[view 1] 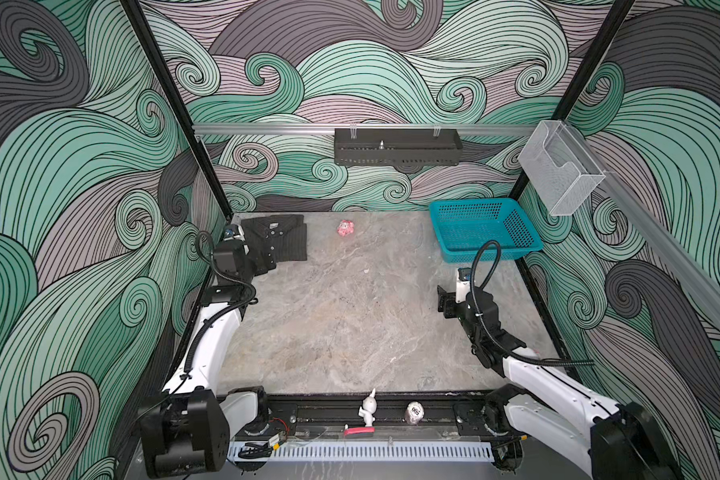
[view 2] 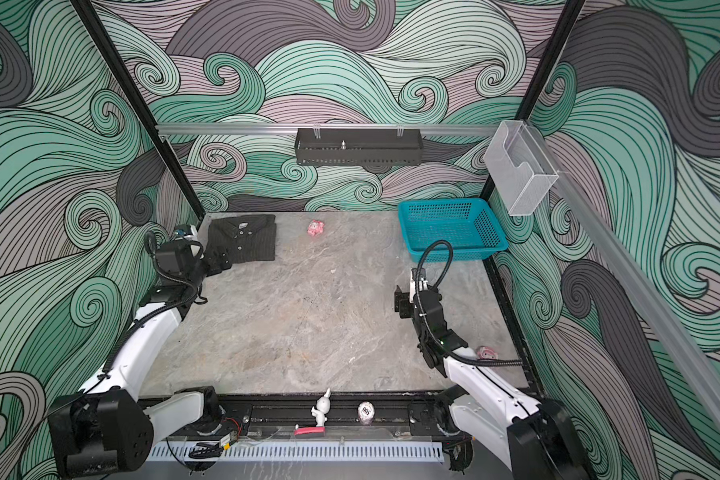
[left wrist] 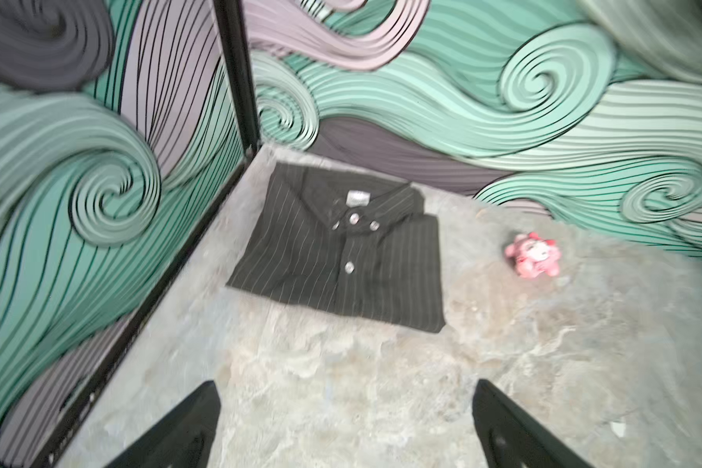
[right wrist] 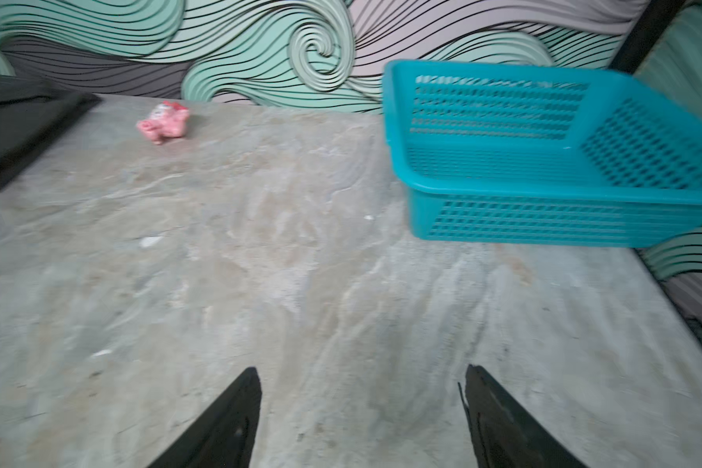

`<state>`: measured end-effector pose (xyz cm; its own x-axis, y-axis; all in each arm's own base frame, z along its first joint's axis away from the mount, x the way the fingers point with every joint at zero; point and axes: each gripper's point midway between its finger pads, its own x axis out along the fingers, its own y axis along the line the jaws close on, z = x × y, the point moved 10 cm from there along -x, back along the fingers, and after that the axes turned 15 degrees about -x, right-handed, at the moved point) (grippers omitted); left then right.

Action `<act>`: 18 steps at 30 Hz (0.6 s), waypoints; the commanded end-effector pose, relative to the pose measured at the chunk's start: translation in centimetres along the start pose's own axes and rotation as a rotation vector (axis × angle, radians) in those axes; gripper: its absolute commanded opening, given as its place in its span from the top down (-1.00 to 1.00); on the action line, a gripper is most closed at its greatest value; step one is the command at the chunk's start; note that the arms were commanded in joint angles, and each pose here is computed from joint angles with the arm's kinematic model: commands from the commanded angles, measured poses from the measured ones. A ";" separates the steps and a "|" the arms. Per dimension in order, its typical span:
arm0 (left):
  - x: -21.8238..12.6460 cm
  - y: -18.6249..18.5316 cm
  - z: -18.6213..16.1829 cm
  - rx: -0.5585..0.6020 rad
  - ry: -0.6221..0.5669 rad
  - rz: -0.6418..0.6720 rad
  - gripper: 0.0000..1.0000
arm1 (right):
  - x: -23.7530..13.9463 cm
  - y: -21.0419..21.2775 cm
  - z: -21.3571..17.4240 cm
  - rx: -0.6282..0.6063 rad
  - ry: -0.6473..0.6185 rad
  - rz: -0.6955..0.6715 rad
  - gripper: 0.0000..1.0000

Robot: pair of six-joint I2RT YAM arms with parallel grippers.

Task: Fold and stack the long sleeve shirts

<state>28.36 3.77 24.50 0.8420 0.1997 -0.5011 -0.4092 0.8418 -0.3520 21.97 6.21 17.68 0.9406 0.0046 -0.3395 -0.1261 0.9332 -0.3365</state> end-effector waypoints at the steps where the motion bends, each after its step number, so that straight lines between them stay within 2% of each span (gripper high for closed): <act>1: 0.0 2.0 -2.0 -0.122 -0.071 0.099 -0.97 | -0.8 -2.9 0.7 0.001 -0.091 -0.244 -0.63; 4: -0.3 3.2 -3.7 -0.169 -0.106 0.119 -0.96 | -0.8 -3.9 -1.0 0.010 -0.069 -0.291 -0.72; 8: -0.2 4.2 -4.9 -0.176 -0.138 0.164 -0.94 | 0.5 -5.0 -3.7 0.069 -0.048 -0.279 -0.75; 14: 1.1 5.2 -6.0 -0.148 -0.155 0.236 -0.93 | 3.9 -5.4 -3.3 0.116 -0.111 -0.213 -0.80; 18: 2.7 5.3 -6.8 -0.124 -0.157 0.216 -0.93 | 6.9 -4.8 -4.4 0.094 -0.061 -0.166 -0.81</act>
<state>25.18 5.11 15.96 0.7496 0.4240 -0.5082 -0.6262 0.7031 -0.3369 25.79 -0.16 12.02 0.9221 -0.1927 -0.3356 0.0724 0.9378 -0.3395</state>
